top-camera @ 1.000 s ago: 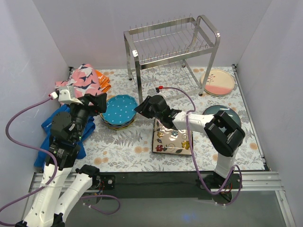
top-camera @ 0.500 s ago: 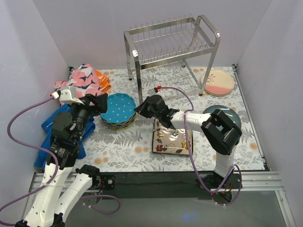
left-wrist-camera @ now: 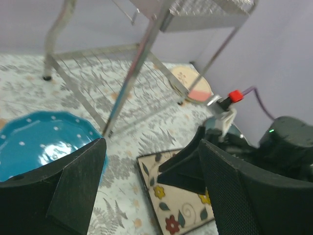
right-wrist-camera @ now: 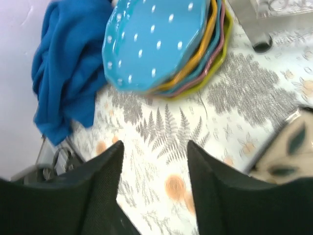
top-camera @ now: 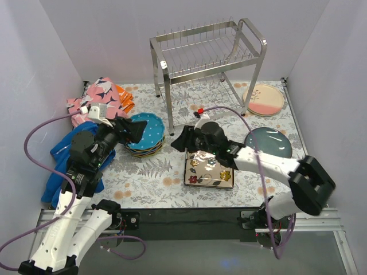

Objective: Unload the plates from the dish rack
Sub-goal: Reset both arms

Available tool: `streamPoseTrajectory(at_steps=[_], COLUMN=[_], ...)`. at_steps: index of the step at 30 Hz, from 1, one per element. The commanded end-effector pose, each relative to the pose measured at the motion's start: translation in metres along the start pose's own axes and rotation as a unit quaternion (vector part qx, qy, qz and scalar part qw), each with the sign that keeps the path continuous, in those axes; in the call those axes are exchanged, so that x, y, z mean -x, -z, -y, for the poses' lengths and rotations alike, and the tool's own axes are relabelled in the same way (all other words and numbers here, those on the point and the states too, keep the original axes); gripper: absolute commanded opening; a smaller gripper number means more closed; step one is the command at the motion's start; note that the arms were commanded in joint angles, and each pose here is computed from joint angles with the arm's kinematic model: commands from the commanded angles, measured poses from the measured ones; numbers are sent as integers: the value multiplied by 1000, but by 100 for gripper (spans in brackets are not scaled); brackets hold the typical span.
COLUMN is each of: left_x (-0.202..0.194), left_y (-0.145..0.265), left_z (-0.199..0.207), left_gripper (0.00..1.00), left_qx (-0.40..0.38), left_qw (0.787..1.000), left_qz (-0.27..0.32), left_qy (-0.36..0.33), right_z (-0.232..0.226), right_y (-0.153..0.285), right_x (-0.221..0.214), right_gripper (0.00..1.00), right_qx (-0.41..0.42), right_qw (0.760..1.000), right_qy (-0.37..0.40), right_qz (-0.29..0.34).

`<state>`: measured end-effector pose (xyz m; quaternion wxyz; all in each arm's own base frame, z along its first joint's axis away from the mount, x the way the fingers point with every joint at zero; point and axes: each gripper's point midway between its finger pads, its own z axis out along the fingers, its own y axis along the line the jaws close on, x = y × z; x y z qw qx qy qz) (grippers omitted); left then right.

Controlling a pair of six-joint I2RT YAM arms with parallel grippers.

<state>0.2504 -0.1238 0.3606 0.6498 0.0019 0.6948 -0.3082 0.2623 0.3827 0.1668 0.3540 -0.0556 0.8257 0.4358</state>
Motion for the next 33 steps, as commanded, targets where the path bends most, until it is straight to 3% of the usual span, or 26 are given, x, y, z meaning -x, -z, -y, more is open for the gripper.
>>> streamPoseTrajectory(at_steps=[1,2,3,5,9,14,33], left_x=[-44,-49,-46,-61,-83,-97,-93], left_y=[5,6,6,10,15,18,17], left_z=[24,25,31,35,47,44,48], left_gripper=[75,75,75,75,75,75,75], left_qx=[-90,-98,-113,-139,-198,-201,-208], left_qw=[992,991,990,985,972,969,967], left_qz=[-78,-79,-69,-82,-108,-120,-119], left_qy=[32,39,51,63,69,81,83], right_z=[5,19,25,30,11,10,5], right_y=[71,96,108,139,178,216,238], right_x=[-2,6,10,26,45,62,79], right_gripper=[70,80,98,98,98,98,98], right_qx=[4,-33,-51,-83,-67,-75,-78], right_qw=[993,990,988,983,976,969,962], right_qy=[117,133,139,146,177,171,165], right_qz=[8,38,48,79,107,162,203])
